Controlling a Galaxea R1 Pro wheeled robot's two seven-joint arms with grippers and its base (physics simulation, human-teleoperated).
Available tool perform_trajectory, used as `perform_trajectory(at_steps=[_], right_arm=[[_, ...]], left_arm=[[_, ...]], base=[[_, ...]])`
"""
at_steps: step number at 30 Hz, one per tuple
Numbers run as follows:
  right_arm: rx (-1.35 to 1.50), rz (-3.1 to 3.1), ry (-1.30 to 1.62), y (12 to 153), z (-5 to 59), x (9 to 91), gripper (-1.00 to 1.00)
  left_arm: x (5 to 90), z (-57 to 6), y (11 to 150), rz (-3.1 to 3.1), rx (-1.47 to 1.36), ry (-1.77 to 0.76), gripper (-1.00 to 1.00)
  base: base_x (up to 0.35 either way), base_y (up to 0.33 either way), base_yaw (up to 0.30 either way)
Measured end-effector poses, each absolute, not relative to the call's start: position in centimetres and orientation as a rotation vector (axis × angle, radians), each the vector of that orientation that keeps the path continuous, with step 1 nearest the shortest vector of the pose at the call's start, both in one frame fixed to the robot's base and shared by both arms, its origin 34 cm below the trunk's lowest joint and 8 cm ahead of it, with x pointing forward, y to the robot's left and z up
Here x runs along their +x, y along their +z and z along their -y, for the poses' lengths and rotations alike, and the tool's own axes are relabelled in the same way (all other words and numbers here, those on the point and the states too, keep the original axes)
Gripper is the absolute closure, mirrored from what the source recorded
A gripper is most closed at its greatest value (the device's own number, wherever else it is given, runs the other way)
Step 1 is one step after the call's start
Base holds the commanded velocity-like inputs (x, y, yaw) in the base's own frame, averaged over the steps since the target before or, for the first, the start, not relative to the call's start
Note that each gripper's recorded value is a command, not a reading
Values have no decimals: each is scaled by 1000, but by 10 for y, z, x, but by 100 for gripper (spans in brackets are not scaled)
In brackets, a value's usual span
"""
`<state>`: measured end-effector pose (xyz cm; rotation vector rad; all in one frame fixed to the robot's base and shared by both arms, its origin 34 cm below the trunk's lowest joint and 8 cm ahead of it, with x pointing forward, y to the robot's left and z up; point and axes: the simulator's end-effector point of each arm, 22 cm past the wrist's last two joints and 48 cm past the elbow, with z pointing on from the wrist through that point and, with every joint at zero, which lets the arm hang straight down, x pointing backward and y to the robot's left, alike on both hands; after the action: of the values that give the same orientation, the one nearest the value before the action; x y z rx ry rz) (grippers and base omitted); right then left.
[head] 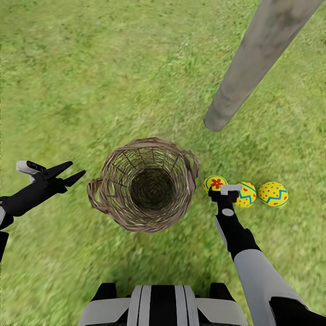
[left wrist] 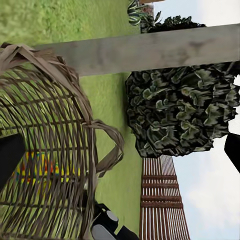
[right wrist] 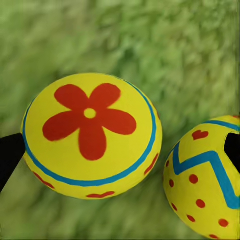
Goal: Take the three Easter eggs out of the wicker basket on the lawn in the garden, then place them on the lawn next to a single tree (choose any tree) so that all three eggs are next to the same tree and none are left in the basket.
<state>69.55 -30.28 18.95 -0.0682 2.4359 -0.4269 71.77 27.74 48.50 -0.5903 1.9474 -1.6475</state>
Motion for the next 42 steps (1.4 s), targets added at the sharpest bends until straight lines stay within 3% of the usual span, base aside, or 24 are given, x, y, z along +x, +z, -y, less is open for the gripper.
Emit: perform_trajectory(at_steps=[42], right_arm=[[-62,-2423,-433,280,305,713,-100]], left_arm=[[734,-277,572,-1949,-592,-1648,-100]], base=[[0,0,0]])
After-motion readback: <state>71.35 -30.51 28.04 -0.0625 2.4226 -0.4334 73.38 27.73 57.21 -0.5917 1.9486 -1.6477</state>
